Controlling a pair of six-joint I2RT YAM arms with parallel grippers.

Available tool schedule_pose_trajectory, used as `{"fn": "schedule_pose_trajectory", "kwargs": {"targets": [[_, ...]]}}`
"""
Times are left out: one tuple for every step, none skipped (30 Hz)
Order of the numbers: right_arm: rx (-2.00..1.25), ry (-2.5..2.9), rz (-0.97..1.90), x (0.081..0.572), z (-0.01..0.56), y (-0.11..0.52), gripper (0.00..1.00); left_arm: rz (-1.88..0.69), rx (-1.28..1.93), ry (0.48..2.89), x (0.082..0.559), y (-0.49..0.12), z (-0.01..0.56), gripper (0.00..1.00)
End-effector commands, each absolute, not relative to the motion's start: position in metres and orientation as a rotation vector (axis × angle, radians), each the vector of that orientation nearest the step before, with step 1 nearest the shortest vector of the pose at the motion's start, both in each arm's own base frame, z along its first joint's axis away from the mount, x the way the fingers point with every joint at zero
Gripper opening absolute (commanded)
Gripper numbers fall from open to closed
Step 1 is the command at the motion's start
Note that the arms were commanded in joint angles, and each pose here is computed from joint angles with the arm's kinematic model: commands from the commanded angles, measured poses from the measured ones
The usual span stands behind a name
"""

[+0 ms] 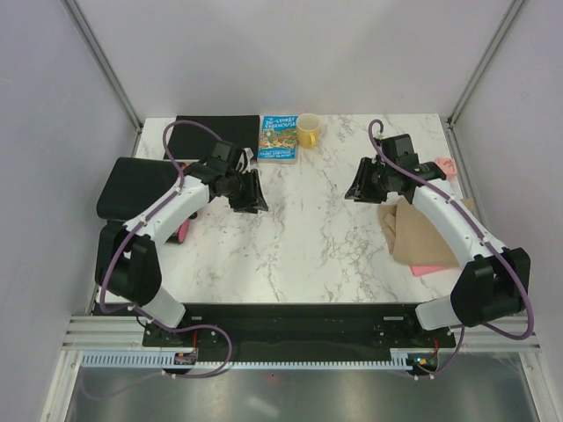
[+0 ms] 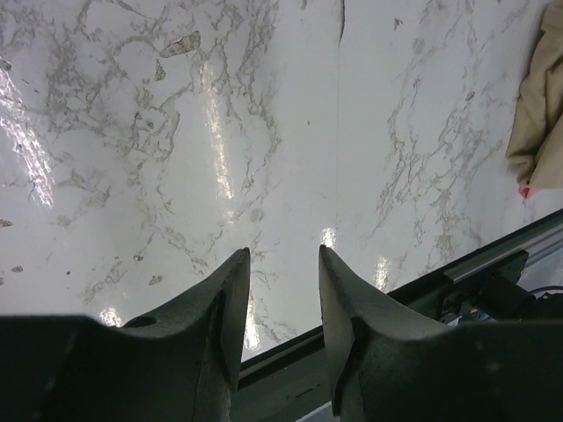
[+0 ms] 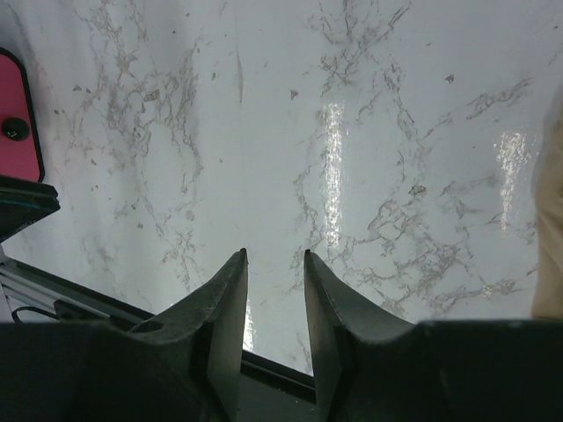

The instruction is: Fold and stack the t-shirts

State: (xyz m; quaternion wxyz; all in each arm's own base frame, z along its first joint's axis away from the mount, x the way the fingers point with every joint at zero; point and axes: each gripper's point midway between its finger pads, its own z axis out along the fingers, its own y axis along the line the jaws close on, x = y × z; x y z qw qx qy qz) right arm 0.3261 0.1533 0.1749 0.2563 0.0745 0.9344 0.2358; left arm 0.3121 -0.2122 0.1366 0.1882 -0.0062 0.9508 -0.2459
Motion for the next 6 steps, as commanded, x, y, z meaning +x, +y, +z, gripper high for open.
{"fn": "schedule_pose_trajectory", "kwargs": {"targets": [[0.151, 2.500, 0.693, 0.3359, 0.1821, 0.1647, 0.39, -0.692, -0.091, 2.622, 0.3131, -0.2086, 0.1592, 0.44], [0.149, 2.501, 0.696, 0.3371, 0.1824, 0.1658, 0.39, -0.689, -0.099, 2.618, 0.3123, -0.2076, 0.1601, 0.44], [0.146, 2.501, 0.697, 0.3381, 0.1826, 0.1663, 0.39, -0.686, -0.104, 2.618, 0.3115, -0.2068, 0.1599, 0.44], [0.146, 2.507, 0.696, 0.3383, 0.1801, 0.1670, 0.40, -0.692, -0.102, 2.619, 0.3081, -0.2061, 0.1599, 0.43], [0.142, 2.506, 0.701, 0.3384, 0.1801, 0.1681, 0.40, -0.683, -0.103, 2.616, 0.3080, -0.2047, 0.1600, 0.42], [0.144, 2.511, 0.701, 0.3389, 0.1782, 0.1679, 0.40, -0.661, -0.098, 2.609, 0.3082, -0.2020, 0.1599, 0.42]]}}
